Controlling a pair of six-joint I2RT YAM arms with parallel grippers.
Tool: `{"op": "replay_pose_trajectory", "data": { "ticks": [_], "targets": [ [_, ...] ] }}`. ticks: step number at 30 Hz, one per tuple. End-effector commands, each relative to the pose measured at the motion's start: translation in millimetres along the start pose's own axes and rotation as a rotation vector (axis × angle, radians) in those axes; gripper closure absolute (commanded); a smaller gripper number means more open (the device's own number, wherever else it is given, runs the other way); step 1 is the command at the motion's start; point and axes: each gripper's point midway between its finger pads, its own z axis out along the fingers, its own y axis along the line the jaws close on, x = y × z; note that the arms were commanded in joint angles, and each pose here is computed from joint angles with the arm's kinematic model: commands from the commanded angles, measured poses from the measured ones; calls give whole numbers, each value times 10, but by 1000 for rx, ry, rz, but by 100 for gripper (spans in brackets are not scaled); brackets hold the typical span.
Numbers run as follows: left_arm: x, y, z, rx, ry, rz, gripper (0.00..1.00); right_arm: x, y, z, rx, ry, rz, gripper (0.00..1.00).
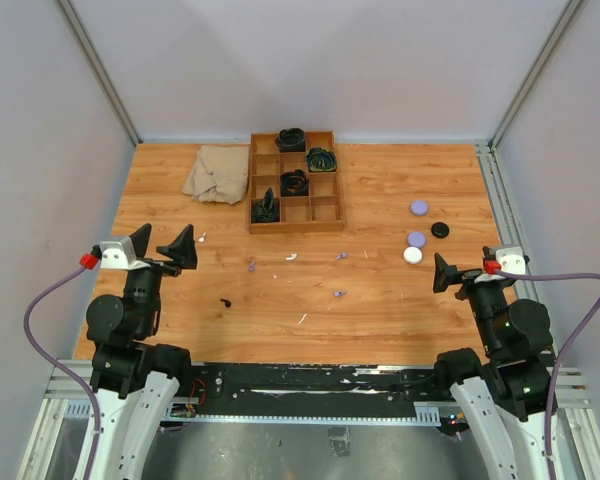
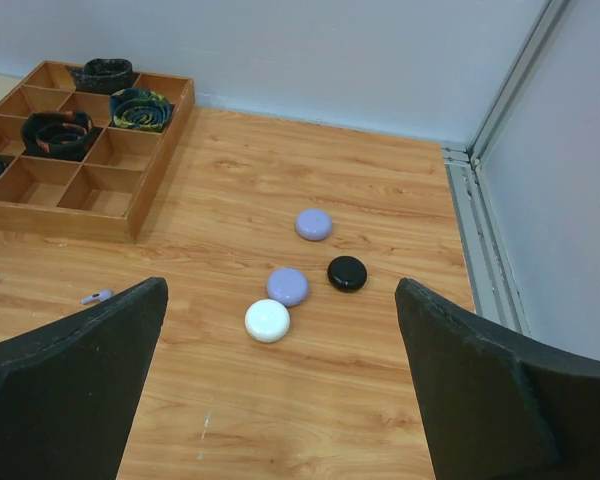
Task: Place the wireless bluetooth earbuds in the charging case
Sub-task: Pick up the charging case at the center of the board.
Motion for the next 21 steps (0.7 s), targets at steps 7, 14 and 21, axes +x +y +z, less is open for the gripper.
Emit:
{"op": "replay_pose_trajectory", "data": {
  "ticks": [7, 14, 21],
  "targets": [
    [-98, -101, -47, 50, -49, -12, 1, -62, 43, 51, -27, 29, -6, 1],
    [-128, -186, -96, 93, -62, -26, 1, -34, 7, 131, -2, 105, 6, 1],
    [-115, -218, -133, 109, -59, -32, 1, 202, -51, 426, 69, 279, 28, 2]
  ]
}}
